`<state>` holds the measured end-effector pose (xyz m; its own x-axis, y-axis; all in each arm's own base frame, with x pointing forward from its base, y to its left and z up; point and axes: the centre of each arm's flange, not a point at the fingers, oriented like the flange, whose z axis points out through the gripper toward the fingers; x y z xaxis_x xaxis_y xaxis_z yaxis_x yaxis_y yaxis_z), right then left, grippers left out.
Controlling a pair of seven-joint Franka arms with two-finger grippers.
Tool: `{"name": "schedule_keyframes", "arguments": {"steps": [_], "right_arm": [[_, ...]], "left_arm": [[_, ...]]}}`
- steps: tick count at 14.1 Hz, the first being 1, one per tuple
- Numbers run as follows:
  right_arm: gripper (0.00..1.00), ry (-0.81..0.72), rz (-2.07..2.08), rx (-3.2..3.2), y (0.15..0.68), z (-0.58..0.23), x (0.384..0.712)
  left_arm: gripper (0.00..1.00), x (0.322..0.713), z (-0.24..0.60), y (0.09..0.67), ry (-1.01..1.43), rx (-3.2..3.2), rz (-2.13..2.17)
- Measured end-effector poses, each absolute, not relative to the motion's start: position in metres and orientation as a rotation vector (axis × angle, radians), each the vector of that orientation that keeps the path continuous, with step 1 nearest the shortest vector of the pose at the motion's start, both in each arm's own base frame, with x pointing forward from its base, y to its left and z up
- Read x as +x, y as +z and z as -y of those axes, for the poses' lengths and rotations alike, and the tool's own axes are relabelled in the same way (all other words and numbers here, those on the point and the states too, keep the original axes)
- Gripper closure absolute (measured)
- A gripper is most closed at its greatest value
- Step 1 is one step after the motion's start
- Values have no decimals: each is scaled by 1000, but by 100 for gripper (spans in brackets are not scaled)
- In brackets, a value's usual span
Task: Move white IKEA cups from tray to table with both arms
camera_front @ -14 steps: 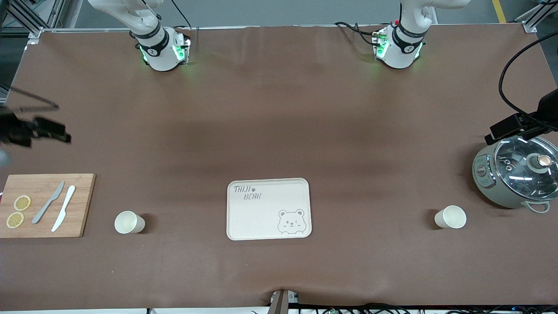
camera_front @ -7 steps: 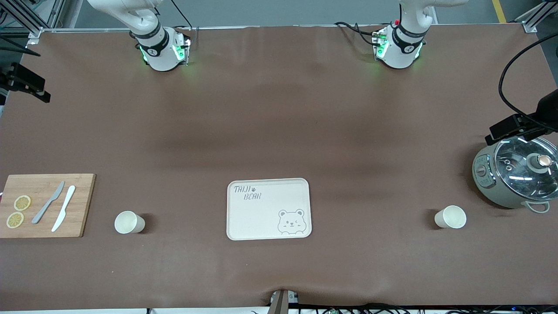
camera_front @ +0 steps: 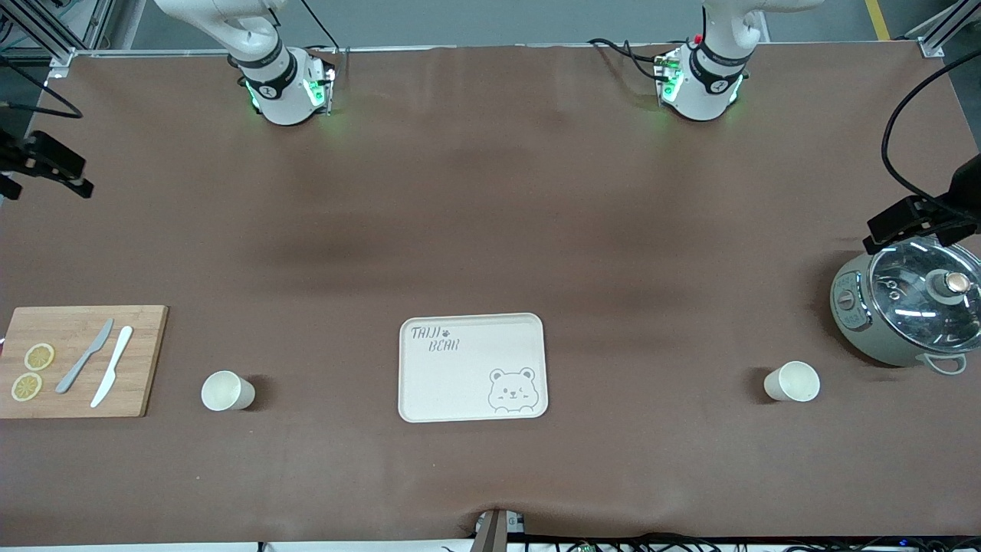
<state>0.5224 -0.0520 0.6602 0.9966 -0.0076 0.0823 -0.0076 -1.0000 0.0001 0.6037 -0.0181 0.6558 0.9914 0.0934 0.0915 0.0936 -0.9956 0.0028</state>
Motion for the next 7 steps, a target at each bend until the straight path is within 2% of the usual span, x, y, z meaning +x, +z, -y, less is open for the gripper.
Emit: {"name": "schedule_keyframes", "arguments": {"steps": [7], "right_arm": [[0,132,18,3138,660,54,522]], "left_arm": [[0,590,42,672,-127,-3144,79]]}}
